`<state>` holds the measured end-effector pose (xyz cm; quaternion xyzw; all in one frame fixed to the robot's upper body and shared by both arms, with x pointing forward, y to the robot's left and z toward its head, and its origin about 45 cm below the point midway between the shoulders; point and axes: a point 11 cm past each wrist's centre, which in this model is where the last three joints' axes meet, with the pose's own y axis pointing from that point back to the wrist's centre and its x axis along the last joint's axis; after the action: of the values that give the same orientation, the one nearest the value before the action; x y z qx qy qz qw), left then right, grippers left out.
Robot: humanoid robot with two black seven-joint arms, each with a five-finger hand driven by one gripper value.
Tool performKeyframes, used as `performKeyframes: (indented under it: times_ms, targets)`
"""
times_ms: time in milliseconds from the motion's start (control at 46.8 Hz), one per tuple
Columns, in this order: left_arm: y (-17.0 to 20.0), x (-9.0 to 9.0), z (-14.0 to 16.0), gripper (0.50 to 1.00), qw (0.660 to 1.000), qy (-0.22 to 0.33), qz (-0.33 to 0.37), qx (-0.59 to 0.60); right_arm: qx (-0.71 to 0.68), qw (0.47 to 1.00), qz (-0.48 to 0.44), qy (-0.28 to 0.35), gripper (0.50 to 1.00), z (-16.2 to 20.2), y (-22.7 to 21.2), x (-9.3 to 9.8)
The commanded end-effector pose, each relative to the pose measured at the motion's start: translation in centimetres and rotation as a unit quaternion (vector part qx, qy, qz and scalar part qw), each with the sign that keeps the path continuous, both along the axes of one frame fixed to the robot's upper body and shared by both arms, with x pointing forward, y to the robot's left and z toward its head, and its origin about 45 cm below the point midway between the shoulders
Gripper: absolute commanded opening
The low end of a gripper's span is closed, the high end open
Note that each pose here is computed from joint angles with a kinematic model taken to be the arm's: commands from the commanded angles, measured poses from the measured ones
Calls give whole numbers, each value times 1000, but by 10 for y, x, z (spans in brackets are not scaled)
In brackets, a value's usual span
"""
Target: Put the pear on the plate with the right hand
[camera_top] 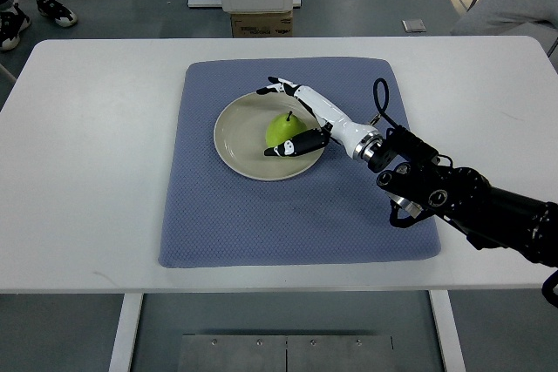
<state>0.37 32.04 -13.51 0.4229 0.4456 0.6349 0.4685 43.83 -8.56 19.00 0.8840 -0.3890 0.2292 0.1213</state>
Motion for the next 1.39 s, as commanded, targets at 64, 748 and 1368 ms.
performKeyframes:
  times_ms: [64, 748, 1368]
  targets:
    - [0, 0, 0, 1000, 1000, 0, 0, 0, 30, 999, -20, -8, 1000, 17, 0, 10]
    - [0, 0, 0, 1000, 1000, 0, 0, 0, 308, 922, -210, 103, 1000, 30, -78, 41]
    - [0, 0, 0, 1000, 1000, 0, 0, 0, 454, 801, -329, 208, 1000, -14, -160, 42]
